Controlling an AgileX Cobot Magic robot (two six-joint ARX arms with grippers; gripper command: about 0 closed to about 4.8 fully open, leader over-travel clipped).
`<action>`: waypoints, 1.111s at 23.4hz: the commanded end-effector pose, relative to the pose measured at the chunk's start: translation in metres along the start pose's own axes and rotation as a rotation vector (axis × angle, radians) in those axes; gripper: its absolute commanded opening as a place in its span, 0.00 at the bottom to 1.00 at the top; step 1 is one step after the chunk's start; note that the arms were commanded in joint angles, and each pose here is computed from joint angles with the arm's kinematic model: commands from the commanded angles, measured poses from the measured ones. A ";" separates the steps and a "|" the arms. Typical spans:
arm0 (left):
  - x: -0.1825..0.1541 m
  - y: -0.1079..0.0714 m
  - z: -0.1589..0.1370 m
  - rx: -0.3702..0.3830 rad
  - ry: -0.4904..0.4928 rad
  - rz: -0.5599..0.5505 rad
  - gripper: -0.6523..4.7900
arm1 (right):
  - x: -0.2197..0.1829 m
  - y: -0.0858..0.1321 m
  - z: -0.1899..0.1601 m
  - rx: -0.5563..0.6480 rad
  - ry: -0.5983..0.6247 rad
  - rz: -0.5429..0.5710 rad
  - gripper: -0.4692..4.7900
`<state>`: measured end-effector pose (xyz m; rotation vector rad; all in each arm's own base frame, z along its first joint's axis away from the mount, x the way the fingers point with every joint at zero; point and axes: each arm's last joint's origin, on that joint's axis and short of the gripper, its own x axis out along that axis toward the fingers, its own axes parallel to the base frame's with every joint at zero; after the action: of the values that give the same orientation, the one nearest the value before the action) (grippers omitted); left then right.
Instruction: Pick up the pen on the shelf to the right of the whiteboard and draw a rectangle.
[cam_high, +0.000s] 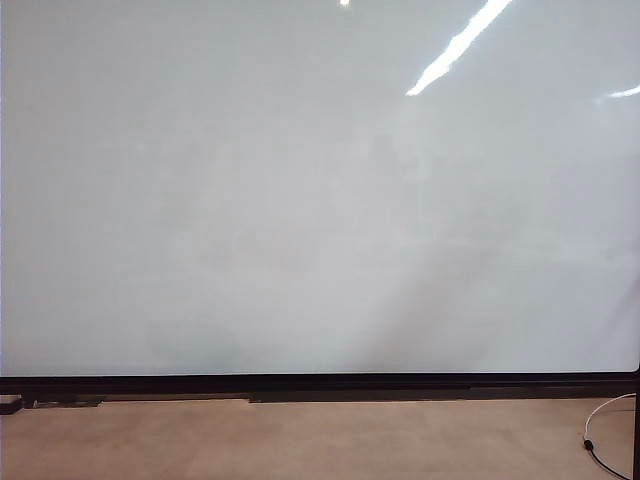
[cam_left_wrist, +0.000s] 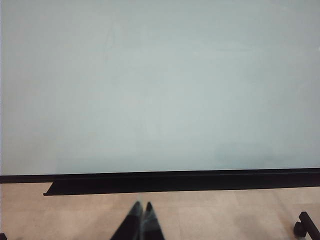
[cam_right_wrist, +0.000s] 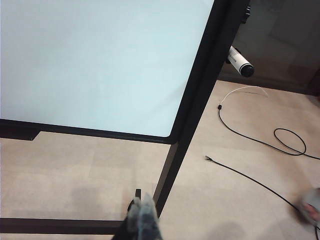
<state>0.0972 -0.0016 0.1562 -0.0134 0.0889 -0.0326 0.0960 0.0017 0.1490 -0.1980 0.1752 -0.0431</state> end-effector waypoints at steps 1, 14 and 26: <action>0.000 0.000 0.002 0.001 -0.011 -0.002 0.11 | 0.001 0.000 -0.001 -0.002 -0.009 -0.005 0.08; 0.000 0.000 0.001 0.001 -0.011 -0.002 0.11 | 0.001 0.000 0.000 0.014 -0.022 0.005 0.08; 0.000 0.000 0.001 0.001 -0.011 -0.002 0.11 | -0.004 0.000 0.026 0.167 -0.293 0.134 0.21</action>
<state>0.0972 -0.0016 0.1562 -0.0134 0.0889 -0.0322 0.0968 0.0070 0.1741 -0.0311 -0.0921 0.1198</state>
